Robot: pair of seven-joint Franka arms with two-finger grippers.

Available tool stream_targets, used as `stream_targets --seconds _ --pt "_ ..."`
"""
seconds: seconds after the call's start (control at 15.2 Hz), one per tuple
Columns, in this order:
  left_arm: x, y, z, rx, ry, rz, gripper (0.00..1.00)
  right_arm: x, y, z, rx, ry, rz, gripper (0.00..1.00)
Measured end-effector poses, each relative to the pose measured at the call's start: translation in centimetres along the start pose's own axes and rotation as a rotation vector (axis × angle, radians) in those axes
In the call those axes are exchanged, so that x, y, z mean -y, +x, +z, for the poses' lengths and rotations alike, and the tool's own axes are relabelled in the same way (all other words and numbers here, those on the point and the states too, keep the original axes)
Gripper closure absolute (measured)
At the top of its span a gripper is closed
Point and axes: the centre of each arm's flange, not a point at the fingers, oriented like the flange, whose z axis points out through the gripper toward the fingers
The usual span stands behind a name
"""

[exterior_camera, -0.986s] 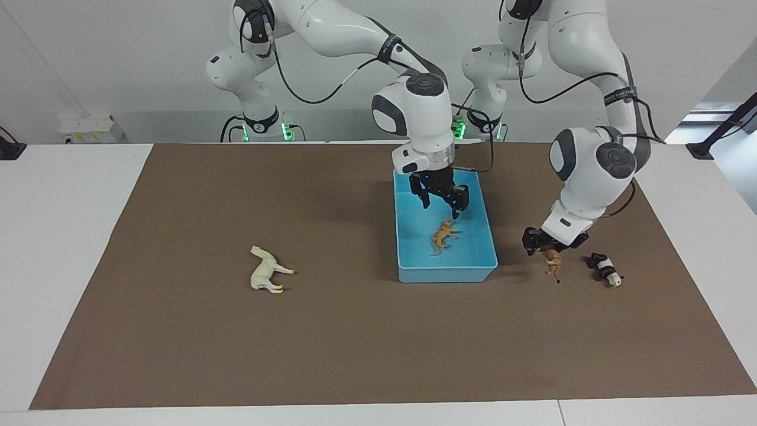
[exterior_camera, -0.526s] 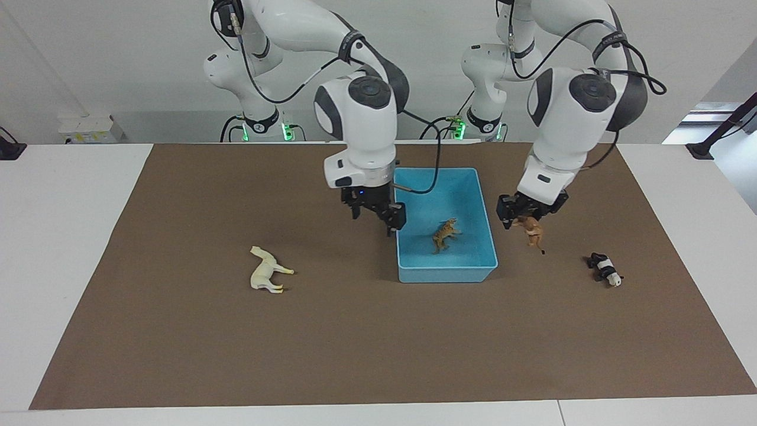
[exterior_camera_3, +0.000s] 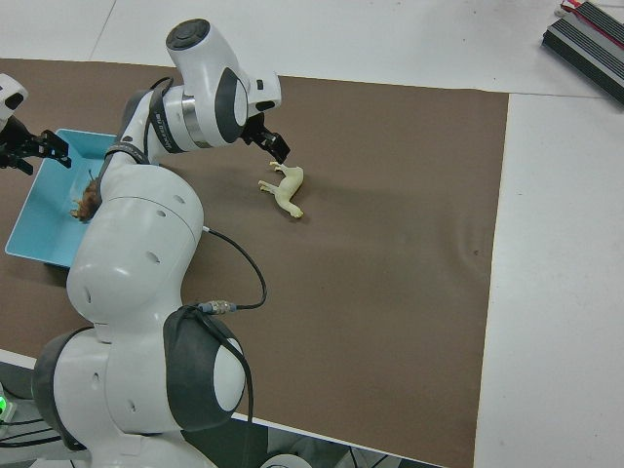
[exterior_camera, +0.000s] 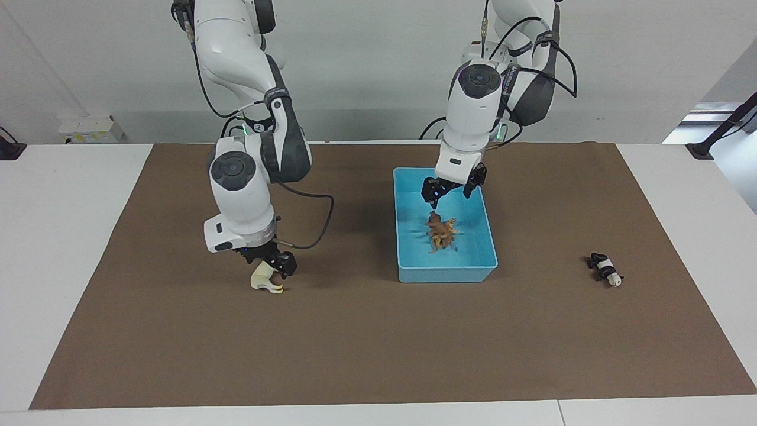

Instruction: Put all toys into storage box

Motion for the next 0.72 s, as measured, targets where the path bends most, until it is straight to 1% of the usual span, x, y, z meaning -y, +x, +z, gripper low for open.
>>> stream_targets --seconds 0.13,0.26,0.39,0.53,0.59,0.72 --pt "0.9 0.7 -0.1 -0.006 -0.003 -0.012 0.0 -1.1 -0.3 2.3 -0.003 0.0 -0.026 0.0" --pt "3.4 3.1 -0.2 -0.022 -0.008 0.017 0.0 -1.8 -0.5 3.6 -0.003 -0.001 -0.041 0.0" --pt "8.5 7.2 -0.2 -0.046 -0.017 0.096 0.0 -2.0 -0.7 4.0 -0.001 -0.003 -0.057 0.0" --pt "15.0 11.5 -0.3 -0.096 -0.03 0.157 0.0 -2.1 -0.9 4.6 -0.013 0.005 -0.079 0.0" --pt "18.0 13.2 -0.2 -0.116 -0.031 0.167 0.0 -2.3 -1.2 5.2 -0.015 0.006 -0.085 0.0" --pt "22.8 15.7 0.7 -0.128 -0.026 0.161 0.0 -2.6 -1.8 6.5 -0.015 0.006 -0.097 0.0"
